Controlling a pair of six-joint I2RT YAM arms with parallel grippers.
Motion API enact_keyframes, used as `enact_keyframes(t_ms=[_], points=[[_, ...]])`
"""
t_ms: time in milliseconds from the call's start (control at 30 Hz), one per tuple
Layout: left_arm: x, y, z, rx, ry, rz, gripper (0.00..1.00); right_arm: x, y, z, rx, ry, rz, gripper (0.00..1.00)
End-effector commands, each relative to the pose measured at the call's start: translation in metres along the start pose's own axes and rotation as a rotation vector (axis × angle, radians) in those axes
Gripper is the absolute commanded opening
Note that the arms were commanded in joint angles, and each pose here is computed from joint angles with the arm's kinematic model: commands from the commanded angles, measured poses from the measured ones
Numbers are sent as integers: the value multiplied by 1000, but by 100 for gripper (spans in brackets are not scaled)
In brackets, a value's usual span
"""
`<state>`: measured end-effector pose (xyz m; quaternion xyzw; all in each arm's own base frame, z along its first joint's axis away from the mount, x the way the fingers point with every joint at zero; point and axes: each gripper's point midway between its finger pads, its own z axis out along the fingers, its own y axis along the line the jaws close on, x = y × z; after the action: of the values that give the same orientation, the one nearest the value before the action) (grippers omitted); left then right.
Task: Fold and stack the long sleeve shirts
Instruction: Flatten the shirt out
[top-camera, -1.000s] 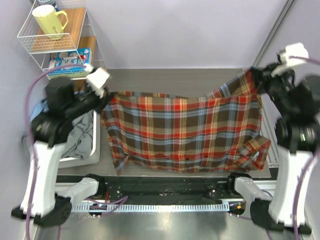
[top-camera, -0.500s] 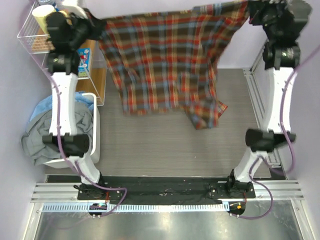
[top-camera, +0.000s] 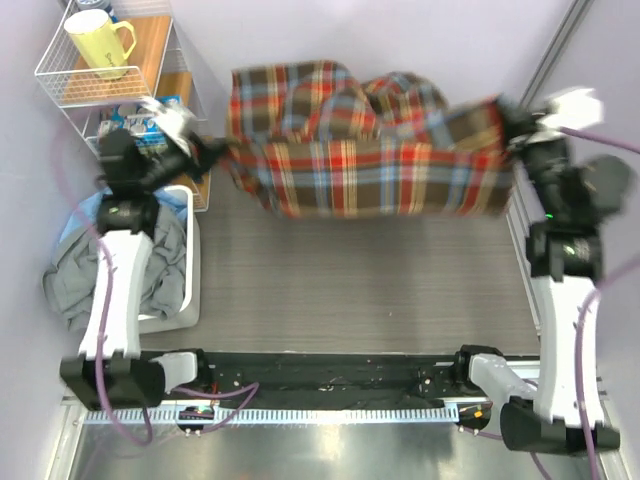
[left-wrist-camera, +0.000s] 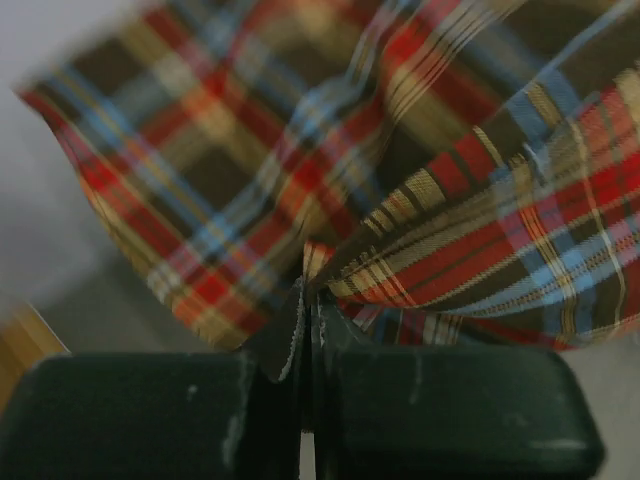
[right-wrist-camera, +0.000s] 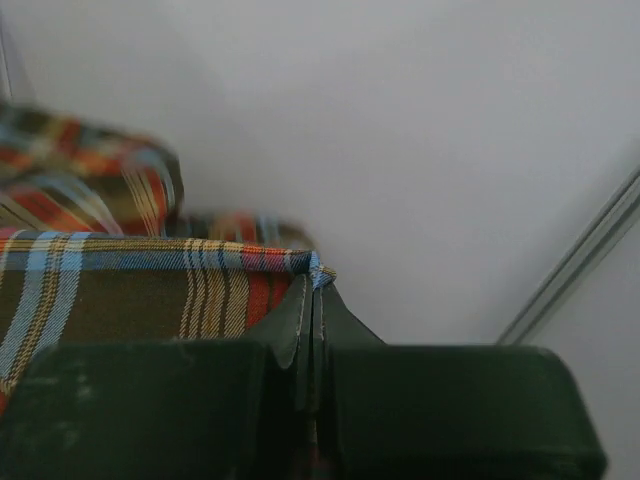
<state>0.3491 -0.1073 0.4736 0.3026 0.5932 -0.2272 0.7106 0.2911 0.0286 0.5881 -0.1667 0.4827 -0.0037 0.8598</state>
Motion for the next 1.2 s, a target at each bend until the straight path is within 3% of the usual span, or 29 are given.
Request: enact_keyframes(t_ms=[0,133,333,500,700,867,967,1000,1067,1100,1133,1167], points=[[199,-53,-42,207,469,-144,0,219,56,-65,-269,604,-4,1],[274,-94,-86,346,648,-118,0,289,87,-152,-418,859,-58,1],[317,-116,-120,436,819,-106,0,323,97,-202,-516,1022,-114,1],[285,-110,-117,444,802,-49,0,301,95,-193,-549,1032,-100,1],[248,-136,-144,543,783,34,0,248,104,-203,-667,989,-126,1],[239,-148,-143,529,770,-14,0,253,96,-202,-589,1014,-114,1],[221,-130,-119,416,737,-70,0,258,89,-174,-483,994,-26,1],[216,-101,-92,326,687,-23,0,251,76,-141,-393,917,-3,1],[194,-57,-49,135,621,-76,0,282,56,-96,-302,918,40,1],[199,-10,-10,21,576,-45,0,261,31,-45,-196,796,44,1],[189,13,13,-33,537,-52,0,268,17,-18,-144,778,61,1],[134,43,43,-117,416,-67,0,312,1,6,-71,843,100,1]])
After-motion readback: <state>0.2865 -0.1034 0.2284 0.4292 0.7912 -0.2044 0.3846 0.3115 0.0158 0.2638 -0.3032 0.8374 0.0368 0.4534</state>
